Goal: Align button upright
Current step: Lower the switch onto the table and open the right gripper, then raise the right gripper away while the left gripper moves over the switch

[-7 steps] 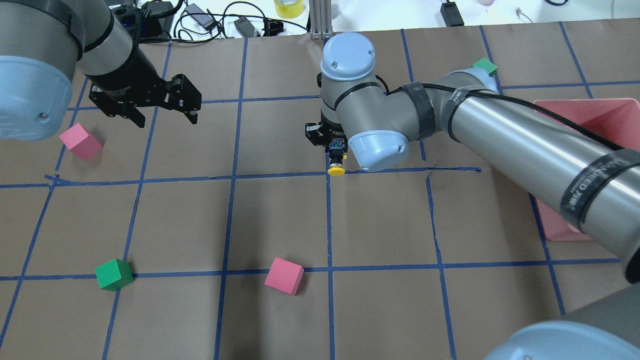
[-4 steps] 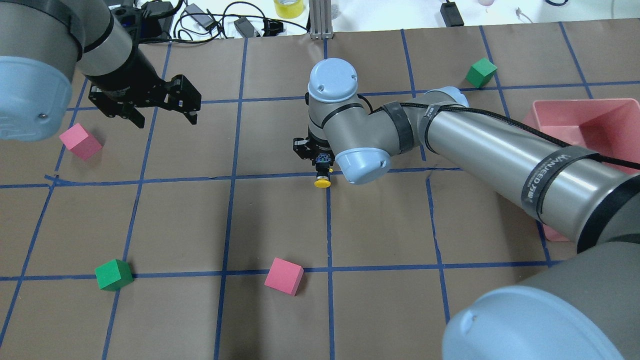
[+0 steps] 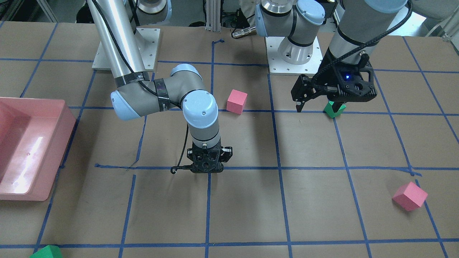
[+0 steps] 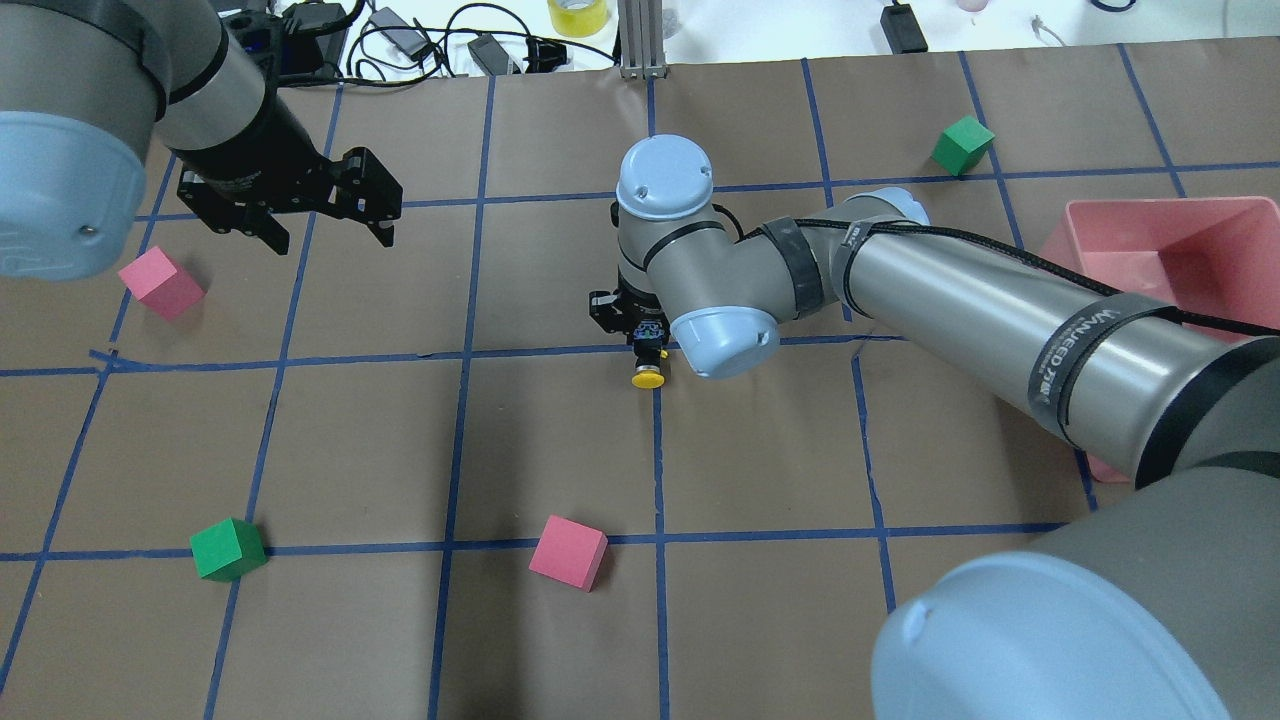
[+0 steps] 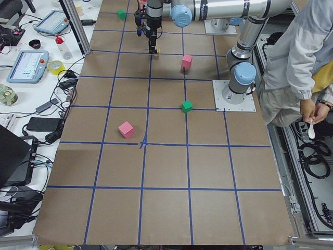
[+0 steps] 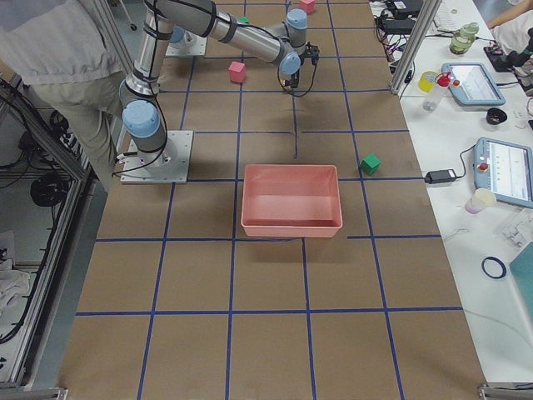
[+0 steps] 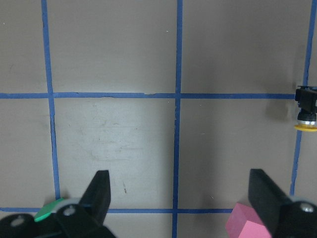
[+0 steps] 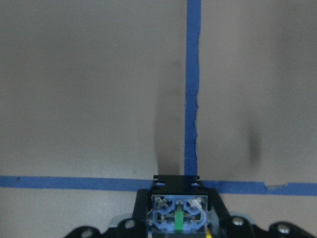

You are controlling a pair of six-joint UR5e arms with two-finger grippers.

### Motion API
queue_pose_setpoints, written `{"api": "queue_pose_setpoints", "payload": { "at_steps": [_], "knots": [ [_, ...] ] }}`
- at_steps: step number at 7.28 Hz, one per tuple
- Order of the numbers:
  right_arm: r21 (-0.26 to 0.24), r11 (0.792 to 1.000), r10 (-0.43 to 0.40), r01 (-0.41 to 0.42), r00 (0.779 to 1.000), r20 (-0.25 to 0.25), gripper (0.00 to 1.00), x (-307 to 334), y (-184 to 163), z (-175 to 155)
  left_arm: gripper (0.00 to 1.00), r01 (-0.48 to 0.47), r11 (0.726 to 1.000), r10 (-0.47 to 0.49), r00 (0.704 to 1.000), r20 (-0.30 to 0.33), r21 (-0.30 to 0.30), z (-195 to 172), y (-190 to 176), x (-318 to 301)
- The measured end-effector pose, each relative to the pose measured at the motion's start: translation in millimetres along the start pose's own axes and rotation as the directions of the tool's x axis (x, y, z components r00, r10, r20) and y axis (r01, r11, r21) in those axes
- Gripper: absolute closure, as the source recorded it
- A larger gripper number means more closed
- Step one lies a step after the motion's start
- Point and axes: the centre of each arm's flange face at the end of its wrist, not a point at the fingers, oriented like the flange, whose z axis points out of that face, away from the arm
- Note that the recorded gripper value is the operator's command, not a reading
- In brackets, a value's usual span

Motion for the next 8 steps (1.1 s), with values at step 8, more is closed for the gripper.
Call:
{"api": "queue_pose_setpoints", "payload": {
  "at_steps": [8],
  "knots": [
    [-0.036, 0.997, -0.066, 0.065, 0.998, -0.024, 0.00, 109.9, -6.1, -155.0, 0.00, -0.040, 0.999, 0.040, 0.999, 0.013, -0.021, -0.1, 0.6, -3.5]
  ]
}}
